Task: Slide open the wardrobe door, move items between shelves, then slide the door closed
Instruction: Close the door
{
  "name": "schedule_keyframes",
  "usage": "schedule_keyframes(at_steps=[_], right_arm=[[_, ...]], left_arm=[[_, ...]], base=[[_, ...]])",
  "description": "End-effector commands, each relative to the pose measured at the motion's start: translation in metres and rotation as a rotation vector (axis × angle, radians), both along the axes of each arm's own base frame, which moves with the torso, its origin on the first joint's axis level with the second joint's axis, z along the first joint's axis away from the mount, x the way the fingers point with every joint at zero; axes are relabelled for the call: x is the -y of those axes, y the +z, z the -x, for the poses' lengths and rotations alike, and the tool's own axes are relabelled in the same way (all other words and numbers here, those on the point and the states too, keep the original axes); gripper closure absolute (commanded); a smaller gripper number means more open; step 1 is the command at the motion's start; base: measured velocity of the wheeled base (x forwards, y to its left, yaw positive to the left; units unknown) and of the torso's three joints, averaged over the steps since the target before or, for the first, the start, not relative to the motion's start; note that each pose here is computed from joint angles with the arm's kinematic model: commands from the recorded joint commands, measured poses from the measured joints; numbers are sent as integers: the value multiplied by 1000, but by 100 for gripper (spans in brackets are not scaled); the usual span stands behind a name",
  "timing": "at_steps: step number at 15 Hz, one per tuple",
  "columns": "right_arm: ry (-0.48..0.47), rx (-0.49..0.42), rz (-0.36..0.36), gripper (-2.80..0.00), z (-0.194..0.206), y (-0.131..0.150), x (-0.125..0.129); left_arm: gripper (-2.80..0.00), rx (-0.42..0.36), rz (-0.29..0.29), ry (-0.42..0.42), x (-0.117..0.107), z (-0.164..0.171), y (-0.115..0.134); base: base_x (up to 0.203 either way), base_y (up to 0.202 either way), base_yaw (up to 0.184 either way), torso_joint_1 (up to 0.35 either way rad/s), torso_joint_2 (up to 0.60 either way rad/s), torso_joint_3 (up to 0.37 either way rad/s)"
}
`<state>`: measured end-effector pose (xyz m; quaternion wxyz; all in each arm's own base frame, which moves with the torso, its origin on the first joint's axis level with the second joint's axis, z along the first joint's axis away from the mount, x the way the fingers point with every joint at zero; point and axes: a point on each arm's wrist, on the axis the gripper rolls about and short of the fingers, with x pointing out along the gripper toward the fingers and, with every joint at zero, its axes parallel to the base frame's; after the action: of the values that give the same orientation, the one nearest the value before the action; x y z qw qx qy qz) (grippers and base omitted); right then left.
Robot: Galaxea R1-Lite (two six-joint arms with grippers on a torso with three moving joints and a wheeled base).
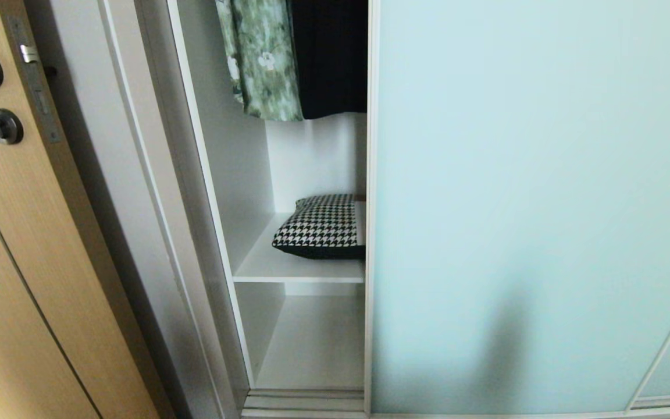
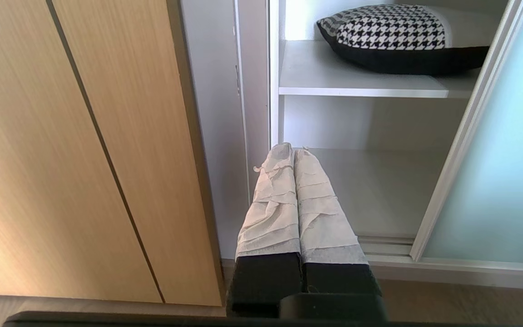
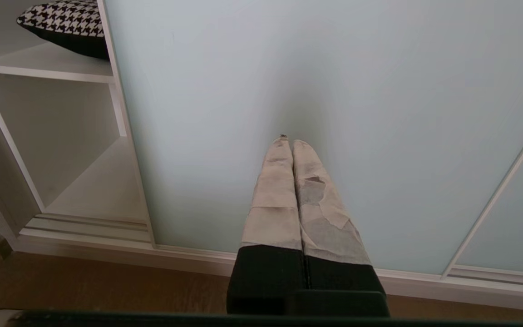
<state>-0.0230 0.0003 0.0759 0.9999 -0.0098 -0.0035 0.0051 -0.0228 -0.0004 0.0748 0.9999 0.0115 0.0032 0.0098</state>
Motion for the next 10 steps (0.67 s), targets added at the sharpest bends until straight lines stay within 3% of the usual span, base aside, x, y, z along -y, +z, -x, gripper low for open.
schedule_keyframes(at_steps=[1, 4, 7, 9, 10], right_arm=[[1, -2, 0, 0, 0, 0, 0], [1, -2, 0, 0, 0, 0, 0], [1, -2, 0, 0, 0, 0, 0], [1, -2, 0, 0, 0, 0, 0], [1, -2, 0, 0, 0, 0, 0]], left_arm=[[0, -2, 0, 0, 0, 0, 0], [0, -2, 0, 0, 0, 0, 0], [0, -21, -51, -4, 0, 0, -1], [0, 28, -53, 5, 0, 5, 16], [0, 75, -52, 9, 0, 10, 38]], base=[[0, 0, 0, 0, 0, 0], [0, 0, 0, 0, 0, 0], [0, 0, 0, 0, 0, 0], [0, 0, 0, 0, 0, 0], [0, 0, 0, 0, 0, 0]])
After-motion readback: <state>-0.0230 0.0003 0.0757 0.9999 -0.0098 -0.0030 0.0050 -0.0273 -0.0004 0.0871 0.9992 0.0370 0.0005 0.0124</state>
